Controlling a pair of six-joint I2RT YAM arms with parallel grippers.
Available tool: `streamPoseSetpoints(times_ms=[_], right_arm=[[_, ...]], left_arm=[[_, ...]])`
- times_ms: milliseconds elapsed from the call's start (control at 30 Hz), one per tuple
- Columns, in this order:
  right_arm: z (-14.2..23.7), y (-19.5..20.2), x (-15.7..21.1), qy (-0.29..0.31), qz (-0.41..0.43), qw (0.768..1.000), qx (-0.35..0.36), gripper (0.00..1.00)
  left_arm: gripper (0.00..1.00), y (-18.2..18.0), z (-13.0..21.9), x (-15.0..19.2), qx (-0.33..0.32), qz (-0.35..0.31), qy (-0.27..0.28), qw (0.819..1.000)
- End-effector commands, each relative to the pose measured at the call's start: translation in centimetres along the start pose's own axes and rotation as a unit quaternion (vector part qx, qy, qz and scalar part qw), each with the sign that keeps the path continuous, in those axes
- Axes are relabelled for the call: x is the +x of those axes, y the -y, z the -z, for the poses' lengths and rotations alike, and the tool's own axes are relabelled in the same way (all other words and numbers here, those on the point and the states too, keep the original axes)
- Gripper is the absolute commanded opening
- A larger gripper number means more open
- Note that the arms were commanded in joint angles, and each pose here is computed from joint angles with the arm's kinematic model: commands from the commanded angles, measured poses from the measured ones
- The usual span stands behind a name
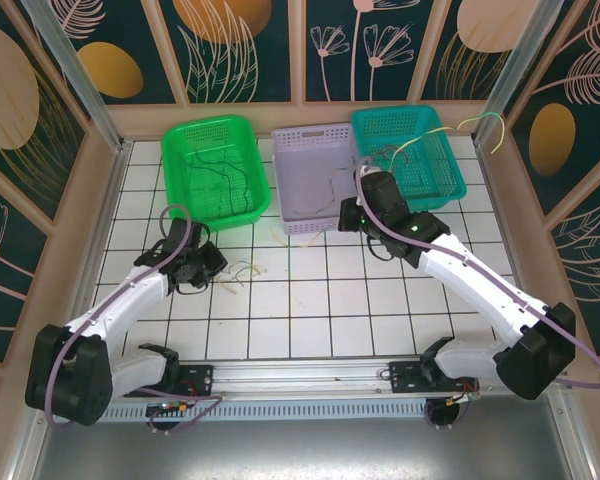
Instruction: Untangle the cables
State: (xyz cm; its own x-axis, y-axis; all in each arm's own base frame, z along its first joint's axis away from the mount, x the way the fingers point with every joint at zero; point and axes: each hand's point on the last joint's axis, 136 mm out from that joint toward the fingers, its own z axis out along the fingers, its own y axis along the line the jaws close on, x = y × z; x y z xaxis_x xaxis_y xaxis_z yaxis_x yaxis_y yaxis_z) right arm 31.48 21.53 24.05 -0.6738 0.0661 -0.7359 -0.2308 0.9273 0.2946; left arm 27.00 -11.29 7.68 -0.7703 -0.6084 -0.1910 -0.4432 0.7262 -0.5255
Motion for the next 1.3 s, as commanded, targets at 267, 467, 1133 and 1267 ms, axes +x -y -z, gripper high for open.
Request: streamPoseSetpoints(times_ms=[267, 467, 1133, 1267], right_arm=[[-0.9, -2.0, -0.5, -0.011, 0.041, 0.998, -0.046, 0.0], [-1.1, -2.2, 0.0, -0.026, 0.074, 0.996, -0.048, 0.0], [0.1, -11.1, 1.9, -0.089, 0.097, 0.958, -0.254, 0.0], [-0.2, -10.0, -0.2, -0.078, 0.067, 0.97, -0.221, 0.0]], left_arm=[[0.58, 5.3, 3.3, -4.0, 0.043, -0.02, 0.06, 0.997], [0.6, 14.2, 10.4, -7.9, 0.156, -0.052, 0.119, 0.979], [0.63, 32.4, 14.1, -2.3, 0.391, -0.286, 0.048, 0.874], [0.6, 29.2, 15.0, -1.8, 0.369, -0.267, 0.061, 0.888]])
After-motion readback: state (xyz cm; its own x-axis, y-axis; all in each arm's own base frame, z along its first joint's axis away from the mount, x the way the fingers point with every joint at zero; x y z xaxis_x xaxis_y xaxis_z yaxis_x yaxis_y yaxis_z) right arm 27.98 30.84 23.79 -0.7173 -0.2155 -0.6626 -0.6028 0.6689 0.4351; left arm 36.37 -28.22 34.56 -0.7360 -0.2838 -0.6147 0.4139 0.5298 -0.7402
